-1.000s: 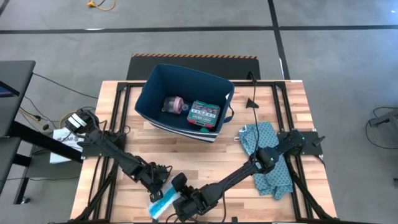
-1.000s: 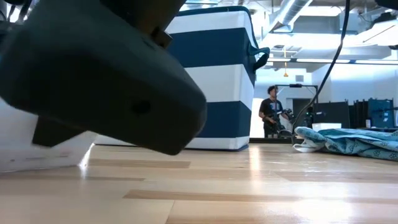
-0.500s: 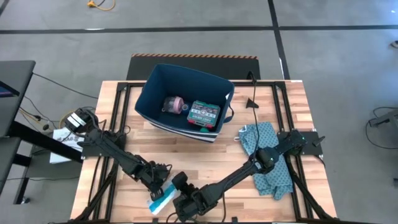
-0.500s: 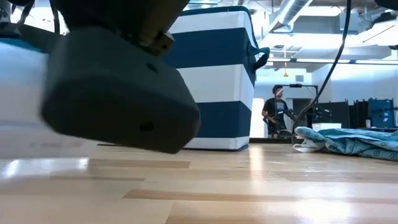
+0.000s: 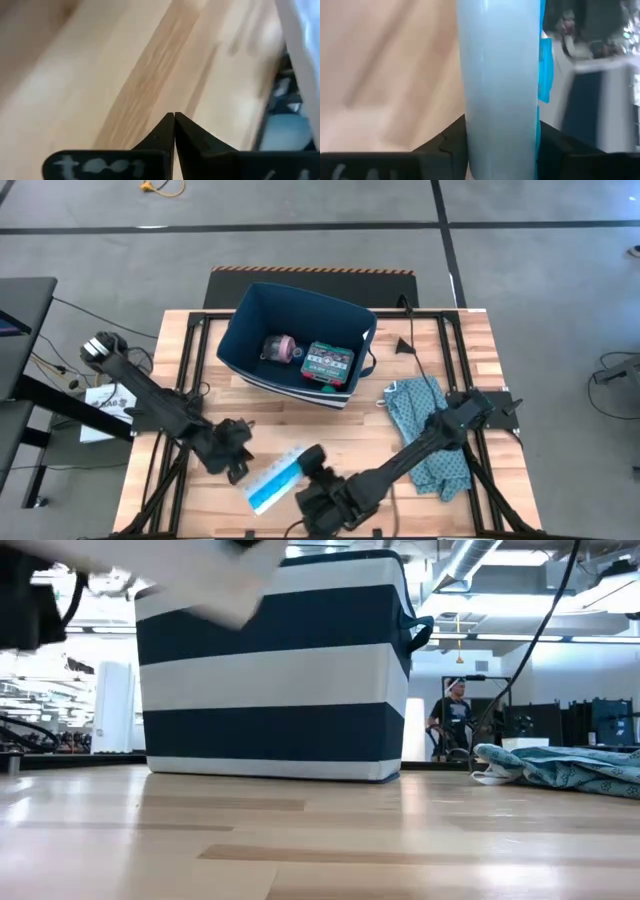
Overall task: Pick & place medical supplies in basket/bin
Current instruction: Put the pill organizer into the laundry organizer
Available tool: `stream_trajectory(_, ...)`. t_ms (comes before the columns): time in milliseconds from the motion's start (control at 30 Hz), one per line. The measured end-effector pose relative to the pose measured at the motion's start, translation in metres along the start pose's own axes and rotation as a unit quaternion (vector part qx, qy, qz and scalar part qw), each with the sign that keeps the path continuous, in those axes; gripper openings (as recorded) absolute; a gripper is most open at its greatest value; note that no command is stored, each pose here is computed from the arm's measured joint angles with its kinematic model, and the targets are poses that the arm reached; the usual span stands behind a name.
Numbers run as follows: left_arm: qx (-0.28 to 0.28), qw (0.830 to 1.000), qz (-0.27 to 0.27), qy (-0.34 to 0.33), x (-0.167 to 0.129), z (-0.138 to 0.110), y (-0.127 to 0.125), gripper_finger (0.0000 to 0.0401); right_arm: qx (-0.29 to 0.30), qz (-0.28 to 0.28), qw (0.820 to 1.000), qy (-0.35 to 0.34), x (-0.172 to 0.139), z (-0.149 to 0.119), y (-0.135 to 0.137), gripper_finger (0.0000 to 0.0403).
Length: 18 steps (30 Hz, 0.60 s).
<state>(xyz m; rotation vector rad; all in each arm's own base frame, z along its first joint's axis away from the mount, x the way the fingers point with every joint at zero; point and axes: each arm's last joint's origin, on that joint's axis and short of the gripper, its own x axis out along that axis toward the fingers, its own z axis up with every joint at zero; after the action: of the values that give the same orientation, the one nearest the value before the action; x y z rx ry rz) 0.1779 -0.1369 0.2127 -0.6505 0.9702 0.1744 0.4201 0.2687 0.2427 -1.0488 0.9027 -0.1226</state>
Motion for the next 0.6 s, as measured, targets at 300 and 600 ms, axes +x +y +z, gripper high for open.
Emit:
stream_trajectory(300,0.040,0.987,-0.058,-0.146,-0.055,0.015,0.007,0.0000,0.086,-0.106,0.990,-0.028,-0.087,-0.041,-0.107,0.0136)
stream_trajectory(600,0.049,0.982,-0.059,-0.172,-0.063,0.018,0.010,0.0000,0.234,-0.108,0.966,-0.021,-0.090,-0.123,-0.231,0.0166)
